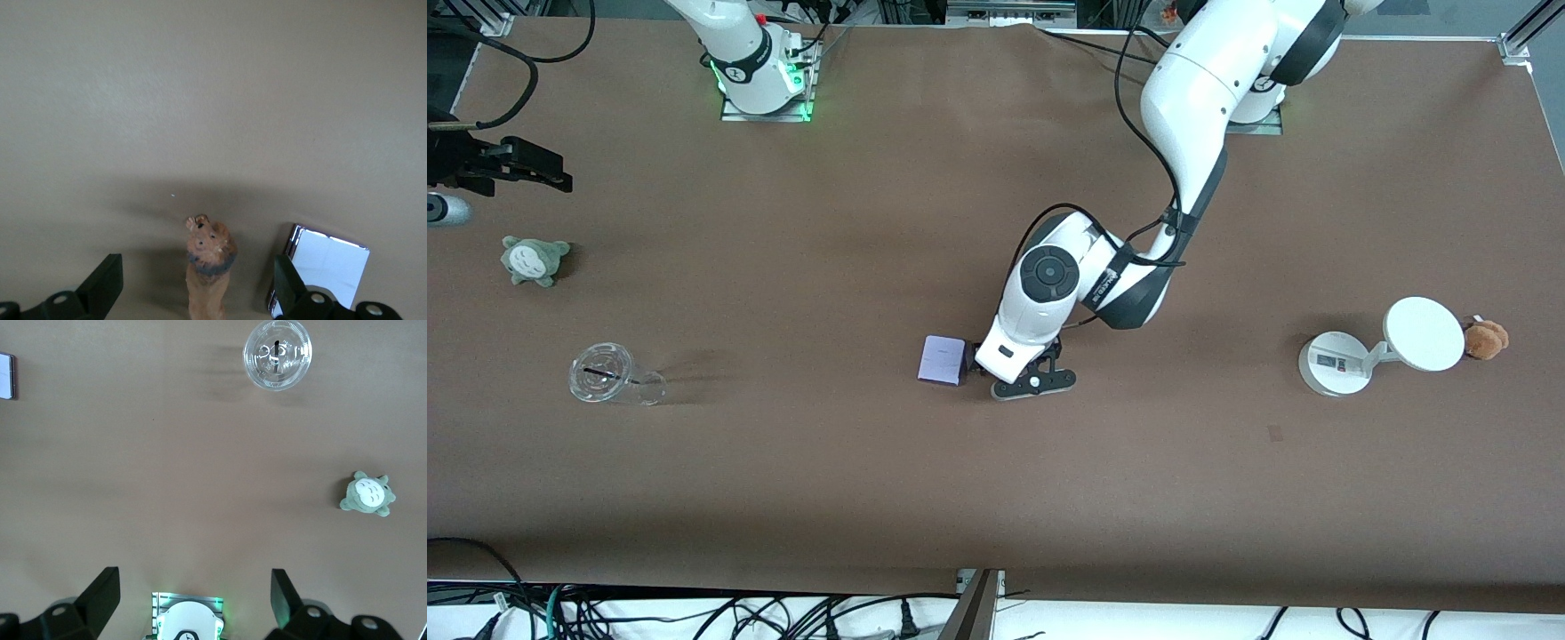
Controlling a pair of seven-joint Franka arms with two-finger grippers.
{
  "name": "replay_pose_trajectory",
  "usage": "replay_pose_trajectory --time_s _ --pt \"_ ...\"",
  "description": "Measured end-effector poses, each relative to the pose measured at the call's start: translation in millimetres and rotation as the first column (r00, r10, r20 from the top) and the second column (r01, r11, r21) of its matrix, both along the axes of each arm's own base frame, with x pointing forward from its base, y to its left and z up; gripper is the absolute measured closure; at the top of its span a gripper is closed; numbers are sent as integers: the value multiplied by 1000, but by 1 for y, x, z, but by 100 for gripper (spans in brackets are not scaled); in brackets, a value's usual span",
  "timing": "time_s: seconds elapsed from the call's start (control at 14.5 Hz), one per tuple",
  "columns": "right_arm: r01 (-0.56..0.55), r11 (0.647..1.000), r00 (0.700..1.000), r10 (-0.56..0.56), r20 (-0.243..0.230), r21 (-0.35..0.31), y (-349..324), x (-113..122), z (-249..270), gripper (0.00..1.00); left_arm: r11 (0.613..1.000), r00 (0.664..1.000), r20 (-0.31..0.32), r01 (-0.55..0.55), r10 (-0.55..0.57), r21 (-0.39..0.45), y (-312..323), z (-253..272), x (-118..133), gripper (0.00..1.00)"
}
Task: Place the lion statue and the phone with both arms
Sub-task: 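Lower the left gripper onto the lion statue and close it, then lift the lion statue and carry it toward the white lamp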
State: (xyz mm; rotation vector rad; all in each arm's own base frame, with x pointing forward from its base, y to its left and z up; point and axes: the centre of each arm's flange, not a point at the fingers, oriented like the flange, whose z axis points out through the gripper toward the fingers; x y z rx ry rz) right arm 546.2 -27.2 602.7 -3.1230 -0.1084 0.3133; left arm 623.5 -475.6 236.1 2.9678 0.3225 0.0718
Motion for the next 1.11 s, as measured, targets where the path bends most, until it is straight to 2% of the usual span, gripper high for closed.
replay_pose_trajectory --time_s 0.69,0.9,1.04,1.11 --pt "0 1000 1000 0 0 0 0 0 0 0 1000 1000 -3 -29 29 -5 -10 -28 -8 0" --pt "1 1000 1000 -1 0 0 -1 0 0 0 999 999 -6 -35 35 -4 -11 -30 -9 5" --pt "2 1000 1000 -2 -1 0 -1 0 0 0 999 999 -10 -33 33 -2 -11 -34 -10 22" --pt "2 1000 1000 -2 0 0 -1 0 -1 0 999 999 -11 -32 32 0 -12 -36 -11 36"
